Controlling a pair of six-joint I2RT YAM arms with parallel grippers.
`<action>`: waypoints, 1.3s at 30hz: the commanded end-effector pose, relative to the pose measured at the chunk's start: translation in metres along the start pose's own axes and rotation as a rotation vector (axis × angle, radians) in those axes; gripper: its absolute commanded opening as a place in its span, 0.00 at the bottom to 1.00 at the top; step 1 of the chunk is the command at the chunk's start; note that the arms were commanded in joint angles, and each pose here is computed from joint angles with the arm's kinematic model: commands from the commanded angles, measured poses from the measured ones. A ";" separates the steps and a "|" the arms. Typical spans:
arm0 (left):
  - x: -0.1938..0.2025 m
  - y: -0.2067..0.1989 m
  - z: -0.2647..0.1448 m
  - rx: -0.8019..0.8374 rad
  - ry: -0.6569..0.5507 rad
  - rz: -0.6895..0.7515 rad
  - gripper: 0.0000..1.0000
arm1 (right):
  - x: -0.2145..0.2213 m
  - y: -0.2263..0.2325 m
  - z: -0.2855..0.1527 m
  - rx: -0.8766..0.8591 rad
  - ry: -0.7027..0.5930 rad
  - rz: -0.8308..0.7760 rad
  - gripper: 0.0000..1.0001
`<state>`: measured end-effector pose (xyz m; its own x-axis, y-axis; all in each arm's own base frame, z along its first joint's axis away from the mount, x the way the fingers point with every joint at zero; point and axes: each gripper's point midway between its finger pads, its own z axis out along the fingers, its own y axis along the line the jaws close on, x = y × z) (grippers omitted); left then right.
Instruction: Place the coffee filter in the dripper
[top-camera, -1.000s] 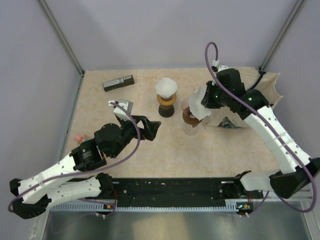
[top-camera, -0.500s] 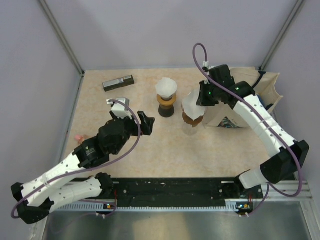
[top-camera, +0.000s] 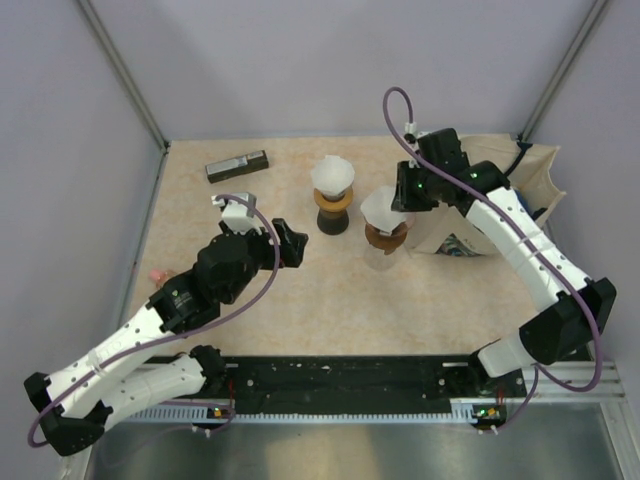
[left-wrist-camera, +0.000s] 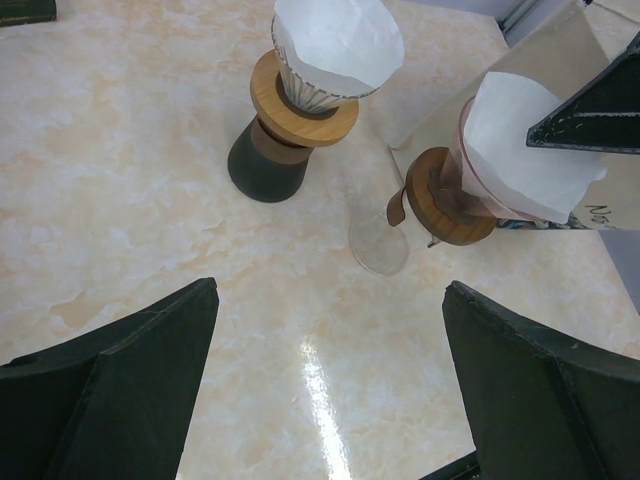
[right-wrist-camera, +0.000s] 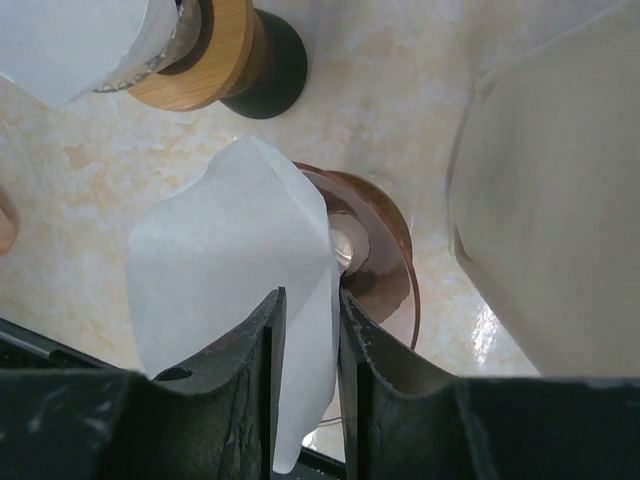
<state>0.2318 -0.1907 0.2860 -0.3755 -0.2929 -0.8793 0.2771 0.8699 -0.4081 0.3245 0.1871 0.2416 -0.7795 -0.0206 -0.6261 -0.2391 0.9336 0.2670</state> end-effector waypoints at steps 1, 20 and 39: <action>0.000 -0.002 0.001 0.014 0.000 -0.014 0.99 | -0.035 -0.003 -0.022 0.030 -0.116 -0.024 0.28; 0.006 -0.004 0.008 0.008 0.028 -0.015 0.99 | -0.042 0.022 -0.040 -0.076 -0.139 -0.107 0.28; 0.015 0.015 0.006 -0.060 0.043 -0.018 0.99 | 0.017 0.023 0.019 0.041 0.078 -0.181 0.02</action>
<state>0.2332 -0.1901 0.2602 -0.4396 -0.2592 -0.8600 0.2387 0.8893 -0.3901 0.3253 0.2131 0.2318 -0.7618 -0.1873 -0.6202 -0.3506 0.9242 0.1516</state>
